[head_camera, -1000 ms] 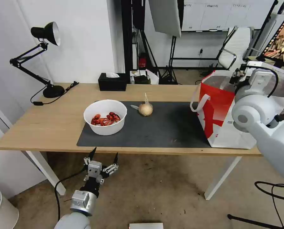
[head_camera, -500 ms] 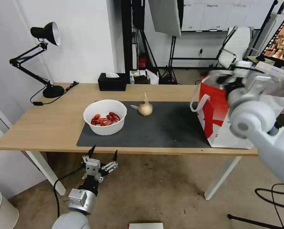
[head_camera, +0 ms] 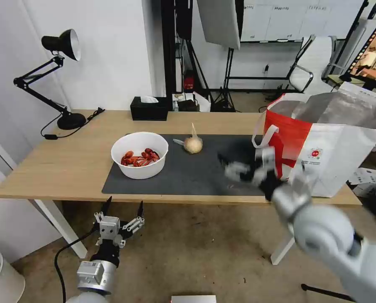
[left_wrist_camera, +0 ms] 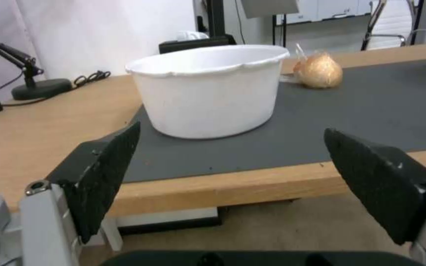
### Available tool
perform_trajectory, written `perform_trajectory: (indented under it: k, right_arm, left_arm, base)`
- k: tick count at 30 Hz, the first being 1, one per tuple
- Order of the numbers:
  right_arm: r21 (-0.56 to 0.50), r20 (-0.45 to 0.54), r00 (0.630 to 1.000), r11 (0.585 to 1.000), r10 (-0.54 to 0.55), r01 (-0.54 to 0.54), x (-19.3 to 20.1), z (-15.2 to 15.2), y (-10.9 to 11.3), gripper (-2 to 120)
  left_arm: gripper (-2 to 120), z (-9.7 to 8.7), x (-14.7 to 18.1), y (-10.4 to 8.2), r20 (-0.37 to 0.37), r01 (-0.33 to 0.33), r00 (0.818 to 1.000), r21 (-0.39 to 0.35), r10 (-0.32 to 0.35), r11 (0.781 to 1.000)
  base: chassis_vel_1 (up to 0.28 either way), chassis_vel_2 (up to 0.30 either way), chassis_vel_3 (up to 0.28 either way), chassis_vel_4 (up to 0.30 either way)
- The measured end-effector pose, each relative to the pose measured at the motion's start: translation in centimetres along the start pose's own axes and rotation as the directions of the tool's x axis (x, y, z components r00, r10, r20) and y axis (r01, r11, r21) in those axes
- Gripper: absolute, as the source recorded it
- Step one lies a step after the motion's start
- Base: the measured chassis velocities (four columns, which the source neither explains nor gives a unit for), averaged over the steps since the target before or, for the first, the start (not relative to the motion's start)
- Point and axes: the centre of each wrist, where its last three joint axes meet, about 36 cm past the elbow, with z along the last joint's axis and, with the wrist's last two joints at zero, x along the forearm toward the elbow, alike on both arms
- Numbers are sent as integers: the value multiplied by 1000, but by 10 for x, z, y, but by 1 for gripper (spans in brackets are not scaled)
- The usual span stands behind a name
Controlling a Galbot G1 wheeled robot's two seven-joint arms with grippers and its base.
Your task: Pick up the trash from the table and place it into the takeout bag.
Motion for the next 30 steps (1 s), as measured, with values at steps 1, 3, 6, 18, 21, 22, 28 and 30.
perform_trajectory:
  k: [1,3,6,18,21,22,28,30]
  right_arm:
    - [3,-22,1000,1000,13,-13,11,18,6,100]
    - [3,-38,999,1000,24,-24,19,30,11,100]
    - [1,-66,996,998,61,-61,38,62,24,100]
    - [-18,-52,994,995,99,-100,41,76,32,100]
    - [-21,-45,994,995,101,-102,40,76,31,100]
    - [-22,-42,994,995,101,-102,39,76,31,100]
    - [-21,-36,994,994,104,-105,36,75,29,100]
    - [-21,-35,994,994,104,-104,35,75,29,100]
  left_arm:
    - [100,1,0,-1,-2,-1,1000,1,1,1000]
    - [100,1,1,-1,-4,-1,1000,1,1,1000]
    - [100,5,3,-2,-15,-2,1000,-2,2,1000]
    - [100,10,10,-1,-54,-30,998,-16,29,999]
    - [100,11,11,-1,-59,-31,998,-18,30,999]
    - [100,12,12,-2,-61,-32,998,-18,31,999]
    - [100,11,13,-2,-75,-31,997,-22,29,999]
    - [100,10,13,-2,-79,-30,996,-24,28,999]
  base:
    - [0,0,0,0]
    - [0,0,0,0]
    - [0,0,0,0]
    - [0,0,0,0]
    - [0,0,0,0]
    - [0,0,0,0]
    - [0,0,0,0]
    - [0,0,0,0]
